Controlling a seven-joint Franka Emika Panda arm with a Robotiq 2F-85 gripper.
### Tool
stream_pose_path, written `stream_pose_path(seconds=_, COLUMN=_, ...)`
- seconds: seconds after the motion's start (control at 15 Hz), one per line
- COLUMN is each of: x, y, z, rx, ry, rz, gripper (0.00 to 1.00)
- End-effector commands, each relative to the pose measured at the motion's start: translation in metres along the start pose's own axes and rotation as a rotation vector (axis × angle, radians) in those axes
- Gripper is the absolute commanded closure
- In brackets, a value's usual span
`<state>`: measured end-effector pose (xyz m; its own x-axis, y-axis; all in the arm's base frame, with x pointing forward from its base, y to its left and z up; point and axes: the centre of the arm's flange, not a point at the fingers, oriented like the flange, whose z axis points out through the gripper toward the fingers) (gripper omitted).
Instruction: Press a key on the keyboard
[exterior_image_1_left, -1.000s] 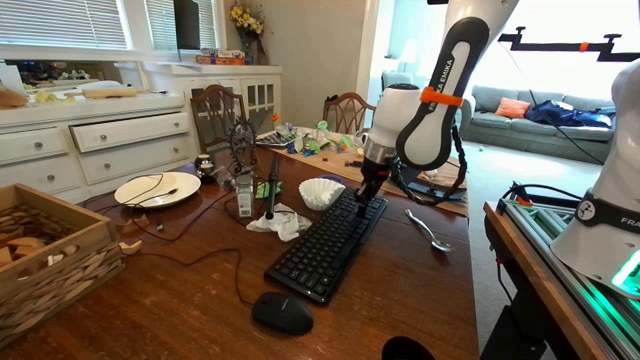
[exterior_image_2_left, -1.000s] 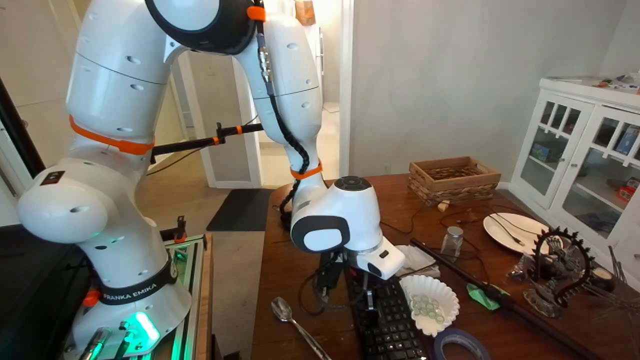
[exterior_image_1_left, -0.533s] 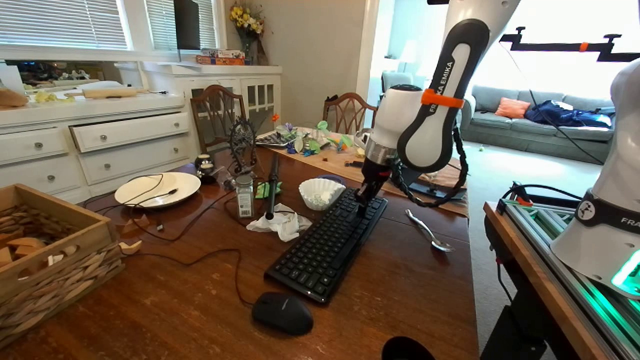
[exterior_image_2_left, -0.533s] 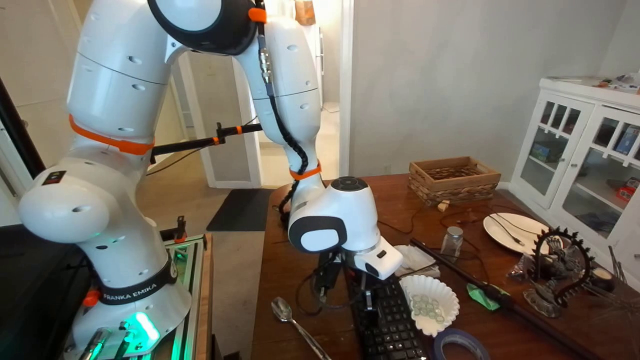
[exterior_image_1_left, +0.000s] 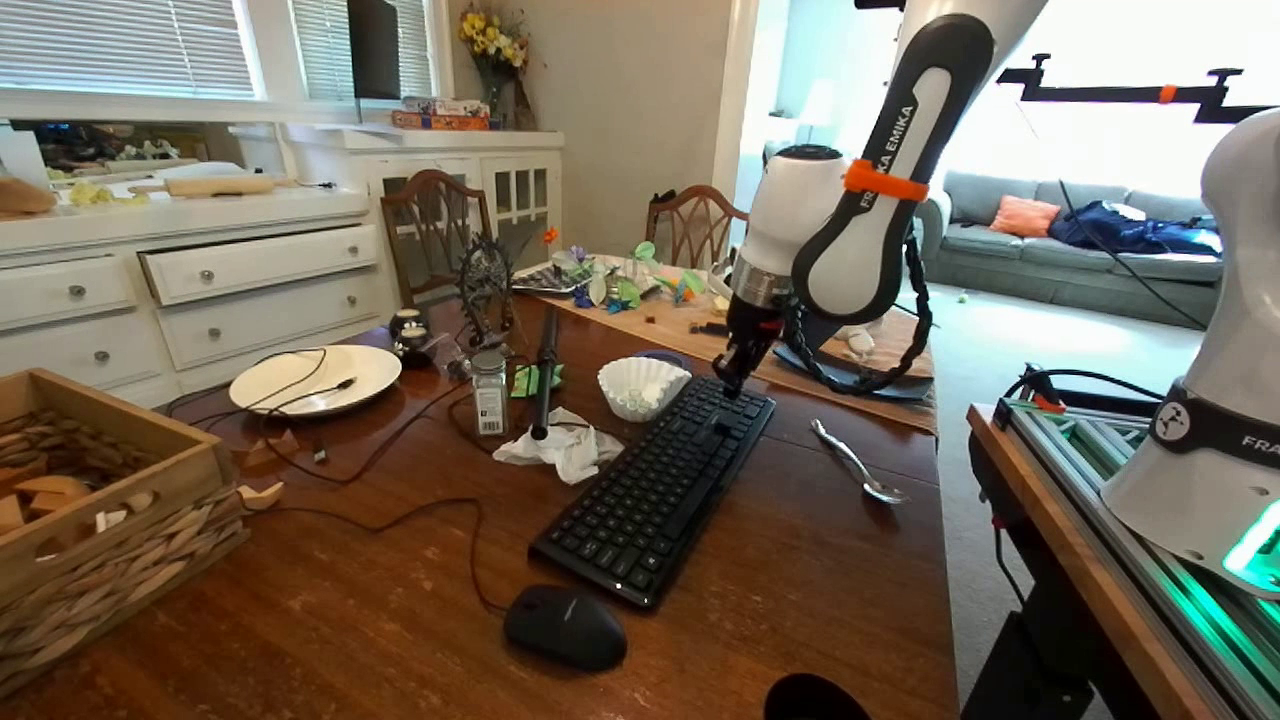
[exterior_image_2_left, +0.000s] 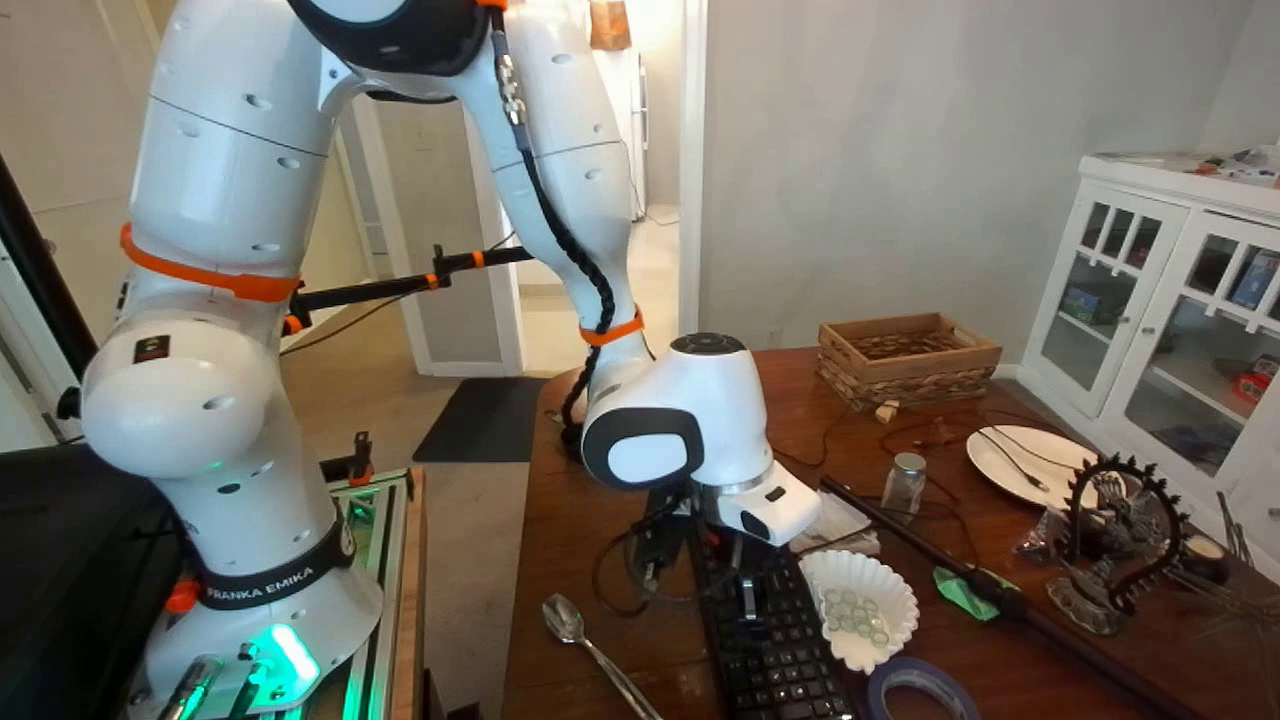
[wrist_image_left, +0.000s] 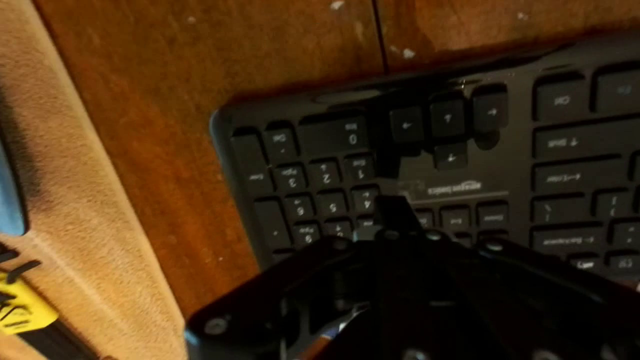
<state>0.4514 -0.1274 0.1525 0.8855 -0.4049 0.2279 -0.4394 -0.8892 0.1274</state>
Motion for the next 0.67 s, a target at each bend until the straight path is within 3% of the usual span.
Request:
stream_pose_path(seconds=0.0, x=-0.001, y=-0.004, z=-0.063, rx=-0.017, ry=-0.022, rz=0.018, gripper=1.0)
stream_pose_path(seconds=0.2, x=0.0, y=-0.012, z=-0.088, rx=0.019, ry=-0.061, rz=0.007, gripper=1.0)
stream_pose_path(seconds=0.27, x=0.001, y=-0.019, z=-0.097, rx=0.037, ry=-0.105, rz=0.029, gripper=0.74)
stream_pose_path(seconds=0.4, x=0.0, y=-0.026, z=-0.112, rx=0.045, ry=-0.143, rz=0.049, gripper=0.68)
stream_pose_path(seconds=0.6, x=-0.003, y=-0.037, z=-0.141, rx=0.042, ry=-0.17, rz=0.069, gripper=0.44)
